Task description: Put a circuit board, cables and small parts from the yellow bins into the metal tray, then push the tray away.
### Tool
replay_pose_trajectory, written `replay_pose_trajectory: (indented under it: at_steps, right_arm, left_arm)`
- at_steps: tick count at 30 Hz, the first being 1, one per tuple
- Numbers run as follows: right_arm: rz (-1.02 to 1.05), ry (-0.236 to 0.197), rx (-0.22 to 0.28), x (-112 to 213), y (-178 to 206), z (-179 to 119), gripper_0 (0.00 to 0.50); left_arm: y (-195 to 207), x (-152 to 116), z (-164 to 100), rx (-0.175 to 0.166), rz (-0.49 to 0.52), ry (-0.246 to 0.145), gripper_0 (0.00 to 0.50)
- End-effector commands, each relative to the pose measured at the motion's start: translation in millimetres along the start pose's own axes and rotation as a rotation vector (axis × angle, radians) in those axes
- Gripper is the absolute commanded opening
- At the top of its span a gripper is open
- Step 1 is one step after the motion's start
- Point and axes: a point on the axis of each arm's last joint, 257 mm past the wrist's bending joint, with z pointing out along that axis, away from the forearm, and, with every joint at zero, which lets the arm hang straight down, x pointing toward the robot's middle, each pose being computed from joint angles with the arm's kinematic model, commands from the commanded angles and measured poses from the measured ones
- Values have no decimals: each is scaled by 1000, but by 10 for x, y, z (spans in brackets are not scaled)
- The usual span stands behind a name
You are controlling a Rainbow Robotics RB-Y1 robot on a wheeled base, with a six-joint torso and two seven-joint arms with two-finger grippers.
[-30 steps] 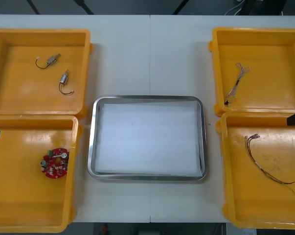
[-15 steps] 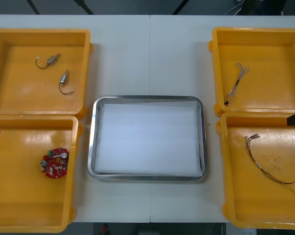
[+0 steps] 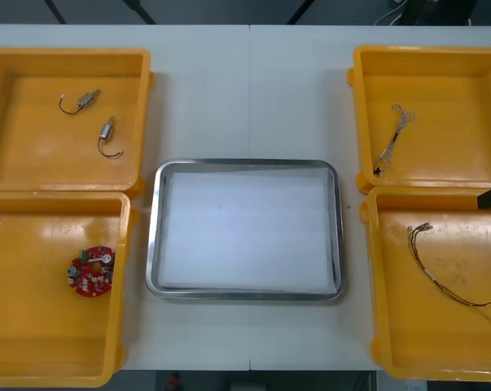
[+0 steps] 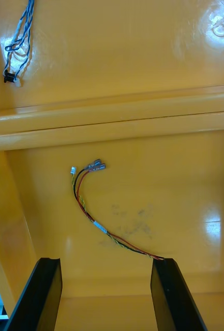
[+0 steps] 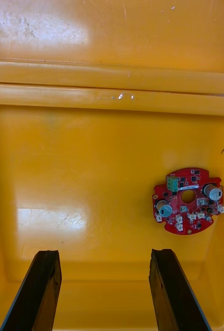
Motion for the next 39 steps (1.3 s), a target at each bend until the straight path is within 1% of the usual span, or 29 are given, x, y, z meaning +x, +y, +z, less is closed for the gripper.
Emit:
replay_pose_trajectory:
  at_steps: [1,32,33,34,35,37,39]
  right_arm:
    - [-69,-69,27,-204,-34,-211,500]
    - [-69,-69,27,-204,-34,-211,500]
    - [-69,-69,27,-204,-34,-211,500]
    - [-60,-34,33,-98,-86,-125,500]
    - [-60,-29,34,-86,-93,-116,500]
    - [-76,-28,40,-80,-110,-110,500]
    - [-92,-23,43,-69,-115,-90,500]
  left_arm:
    - [58,-243,-196,-32,-50,-65,500]
    - [58,-243,-196,-32,-50,-65,500]
    - [52,-194,-158,-27,-55,-51,500]
    - [55,-188,-155,-28,-55,-50,500]
    - [51,-182,-150,-26,-56,-48,500]
    - [77,-210,-182,-38,-50,-55,500]
    - [93,-198,-186,-46,-45,-51,500]
